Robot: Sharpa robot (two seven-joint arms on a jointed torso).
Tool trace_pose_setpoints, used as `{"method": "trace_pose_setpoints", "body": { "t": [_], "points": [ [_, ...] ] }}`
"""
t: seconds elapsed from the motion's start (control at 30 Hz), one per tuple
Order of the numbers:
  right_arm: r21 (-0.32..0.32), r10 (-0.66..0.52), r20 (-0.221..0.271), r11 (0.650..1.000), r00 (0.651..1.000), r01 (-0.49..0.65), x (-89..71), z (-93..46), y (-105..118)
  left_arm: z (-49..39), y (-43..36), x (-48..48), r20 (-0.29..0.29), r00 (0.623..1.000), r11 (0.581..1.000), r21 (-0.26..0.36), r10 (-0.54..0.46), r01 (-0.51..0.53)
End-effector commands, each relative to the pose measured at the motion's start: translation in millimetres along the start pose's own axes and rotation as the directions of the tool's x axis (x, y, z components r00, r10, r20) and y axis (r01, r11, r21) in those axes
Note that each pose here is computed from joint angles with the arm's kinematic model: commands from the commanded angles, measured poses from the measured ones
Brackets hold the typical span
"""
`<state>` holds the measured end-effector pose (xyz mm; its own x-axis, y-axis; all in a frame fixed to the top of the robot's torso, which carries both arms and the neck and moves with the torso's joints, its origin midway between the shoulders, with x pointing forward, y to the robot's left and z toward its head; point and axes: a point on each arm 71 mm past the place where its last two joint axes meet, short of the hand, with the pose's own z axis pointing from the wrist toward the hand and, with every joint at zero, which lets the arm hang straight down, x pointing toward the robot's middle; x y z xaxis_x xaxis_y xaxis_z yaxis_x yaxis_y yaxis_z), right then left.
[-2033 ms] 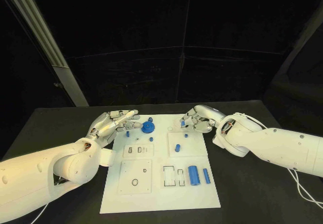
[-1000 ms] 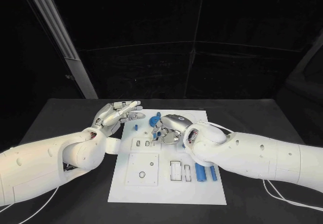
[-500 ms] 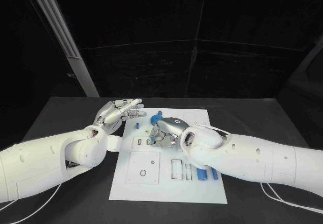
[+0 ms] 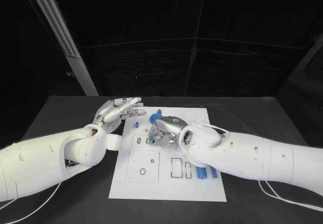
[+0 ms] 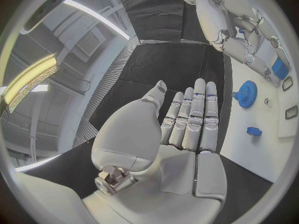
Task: Assemble the parts on the task board
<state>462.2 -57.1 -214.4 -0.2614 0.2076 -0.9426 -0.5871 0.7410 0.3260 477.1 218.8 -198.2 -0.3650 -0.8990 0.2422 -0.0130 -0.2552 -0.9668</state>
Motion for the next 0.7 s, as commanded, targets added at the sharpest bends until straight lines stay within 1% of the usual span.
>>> {"method": "trace_pose_setpoints", "body": {
  "t": [0.03,0.23,0.7],
  "points": [
    [0.022,-0.021,-0.052,1.000,0.998,0.022,5.3,-1.6,-5.6,0.5,-1.9,1.0,-0.011,1.000,1.000,0.014,-0.009,0.009],
    [0.019,-0.032,-0.071,0.999,0.997,0.033,6.4,-2.8,-6.3,0.7,-1.8,0.7,-0.010,1.000,1.000,0.012,-0.008,0.008],
    [0.029,-0.048,-0.070,0.998,0.996,0.050,6.2,-3.2,-6.8,1.1,-1.3,0.4,-0.010,1.000,1.000,0.008,-0.008,0.008]
  ]
}}
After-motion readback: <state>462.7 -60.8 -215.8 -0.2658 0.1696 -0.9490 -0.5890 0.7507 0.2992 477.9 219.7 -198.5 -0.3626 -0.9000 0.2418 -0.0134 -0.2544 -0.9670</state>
